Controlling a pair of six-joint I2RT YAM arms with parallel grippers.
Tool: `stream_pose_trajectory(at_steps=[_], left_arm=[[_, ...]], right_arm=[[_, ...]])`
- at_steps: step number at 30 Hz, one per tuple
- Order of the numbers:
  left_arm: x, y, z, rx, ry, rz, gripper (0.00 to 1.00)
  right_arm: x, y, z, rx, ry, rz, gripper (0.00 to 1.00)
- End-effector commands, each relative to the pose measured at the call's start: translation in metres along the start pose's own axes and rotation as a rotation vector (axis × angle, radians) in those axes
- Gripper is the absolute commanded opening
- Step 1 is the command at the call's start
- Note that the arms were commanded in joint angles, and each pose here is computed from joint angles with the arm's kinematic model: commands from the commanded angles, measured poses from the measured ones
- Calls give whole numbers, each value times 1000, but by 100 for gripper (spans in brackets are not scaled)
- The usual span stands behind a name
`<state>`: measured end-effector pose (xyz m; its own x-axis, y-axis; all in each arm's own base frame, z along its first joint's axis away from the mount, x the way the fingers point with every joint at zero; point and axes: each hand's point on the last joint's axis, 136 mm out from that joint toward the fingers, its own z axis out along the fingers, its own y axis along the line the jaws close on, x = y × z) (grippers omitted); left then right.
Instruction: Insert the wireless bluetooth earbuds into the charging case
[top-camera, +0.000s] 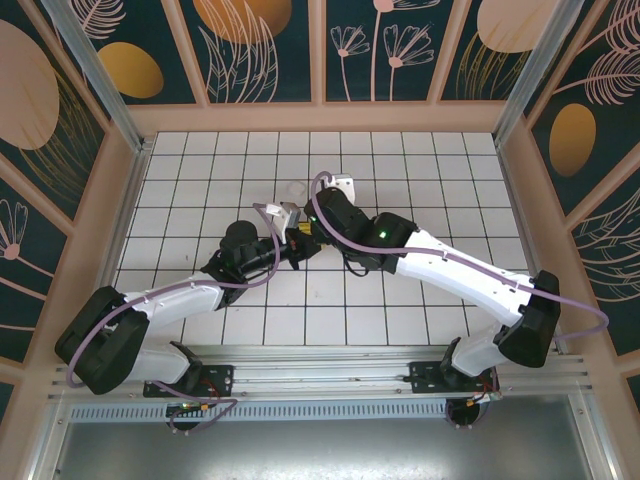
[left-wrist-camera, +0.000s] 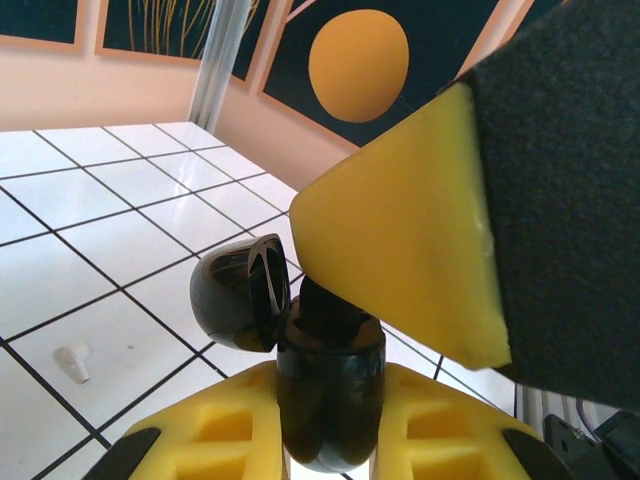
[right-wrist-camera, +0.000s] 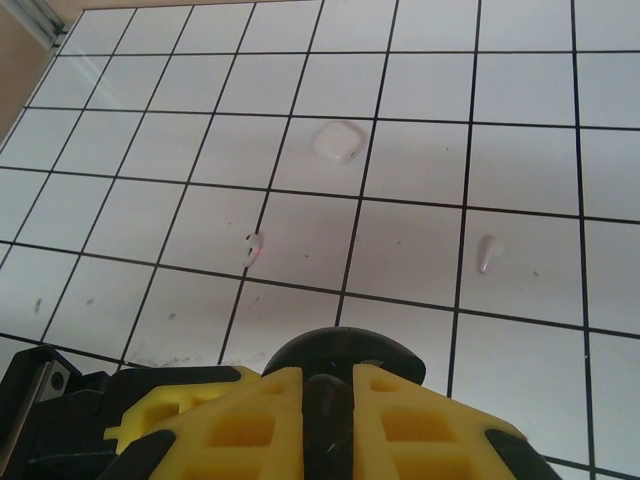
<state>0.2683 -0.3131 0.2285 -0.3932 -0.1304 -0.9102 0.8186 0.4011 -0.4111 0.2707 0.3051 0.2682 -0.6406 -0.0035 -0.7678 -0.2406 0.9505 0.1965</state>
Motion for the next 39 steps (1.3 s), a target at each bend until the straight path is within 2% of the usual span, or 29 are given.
stream_pose_trajectory(at_steps=[1, 17, 31, 39], left_arm=[[-53, -19, -3, 41, -160, 62, 0], [-56, -22, -6, 46, -171, 70, 0], [-55, -23, -7, 60, -186, 64, 0], [-56, -23, -8, 60, -189, 66, 0]], right_arm=[[22, -3, -3, -15, 79, -5, 16], [20, 5, -7, -58, 96, 13, 20], [-14, 24, -22, -122, 56, -5, 28], [-24, 16, -28, -89, 43, 11, 29]])
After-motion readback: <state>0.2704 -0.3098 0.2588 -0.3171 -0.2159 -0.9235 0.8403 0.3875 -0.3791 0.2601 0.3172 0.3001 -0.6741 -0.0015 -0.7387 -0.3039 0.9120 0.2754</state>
